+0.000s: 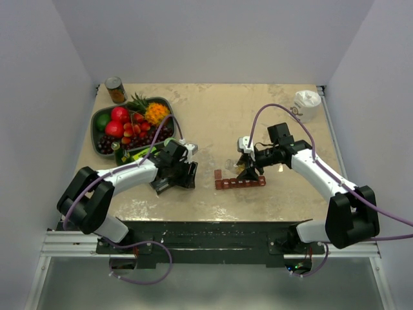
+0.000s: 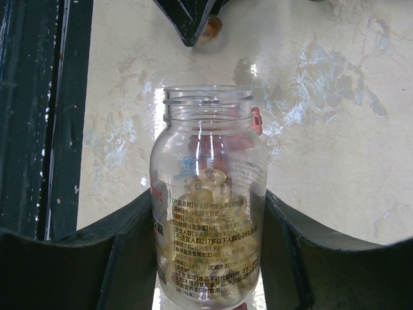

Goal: Sort the pills into containers

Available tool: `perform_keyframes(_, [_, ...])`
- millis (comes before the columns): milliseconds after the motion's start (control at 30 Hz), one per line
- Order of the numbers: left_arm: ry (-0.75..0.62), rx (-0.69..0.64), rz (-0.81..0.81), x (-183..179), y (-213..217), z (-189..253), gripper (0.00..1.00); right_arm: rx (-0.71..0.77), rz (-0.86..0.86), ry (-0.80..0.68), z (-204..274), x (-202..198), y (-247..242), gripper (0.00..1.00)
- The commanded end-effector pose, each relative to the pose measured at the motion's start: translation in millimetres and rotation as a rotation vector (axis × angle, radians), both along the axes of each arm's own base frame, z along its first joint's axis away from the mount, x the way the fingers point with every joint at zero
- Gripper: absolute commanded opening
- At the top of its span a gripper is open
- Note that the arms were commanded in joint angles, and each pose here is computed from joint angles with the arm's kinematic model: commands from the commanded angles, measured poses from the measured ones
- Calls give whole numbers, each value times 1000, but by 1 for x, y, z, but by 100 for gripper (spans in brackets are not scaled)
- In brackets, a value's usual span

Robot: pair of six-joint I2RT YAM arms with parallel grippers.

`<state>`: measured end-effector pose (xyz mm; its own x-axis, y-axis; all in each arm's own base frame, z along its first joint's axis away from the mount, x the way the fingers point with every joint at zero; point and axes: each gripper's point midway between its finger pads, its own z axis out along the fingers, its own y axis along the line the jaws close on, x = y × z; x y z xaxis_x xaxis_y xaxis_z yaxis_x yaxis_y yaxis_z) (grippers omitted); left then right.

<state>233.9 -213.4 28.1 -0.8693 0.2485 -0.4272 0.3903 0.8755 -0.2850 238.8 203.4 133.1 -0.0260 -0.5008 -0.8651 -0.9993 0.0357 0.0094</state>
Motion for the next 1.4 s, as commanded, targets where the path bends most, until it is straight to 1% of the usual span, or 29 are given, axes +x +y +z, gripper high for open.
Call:
perform_keyframes(0, [-33,59,11,10,11,0,62,45,6,-69,24,8,4,0])
perform_keyframes(133, [-42,35,9,10,7,7,67,47,5,-68,25,8,4,0])
perform_keyframes(267, [-70,1,-1,14,2,20,68,53,6,-65,26,8,4,0])
perform_keyframes(433, [-136,-52,-27,20,-6,48,70,73,-2,-57,31,9,3,0])
perform_keyframes(600, [-236,-91,-46,28,-8,76,71,90,-24,-46,35,12,0,0])
perform_keyframes(767, [-347,-103,-57,35,-5,103,73,115,-41,-45,43,15,-2,0])
perform_keyframes(967, [-512,-117,-19,47,5,143,76,130,-91,-58,62,22,-4,0])
perform_keyframes(1067, [-583,-130,-6,49,9,161,85,135,-122,-64,74,26,-5,0])
perform_keyframes(1100, [-598,-134,-2,50,10,165,91,133,-131,-78,81,29,-5,0])
perform_keyframes(1167, [-619,-133,3,50,12,169,98,118,-142,-70,84,30,-8,0])
perform_keyframes(1200, [-621,-130,-1,50,13,169,99,114,-142,-91,92,34,-8,0])
perform_keyframes(1233, [-625,-125,-5,50,14,168,99,103,-149,-66,91,32,-9,0])
perform_keyframes(1367, [-639,-129,-25,48,13,168,99,109,-165,-82,110,35,-9,0])
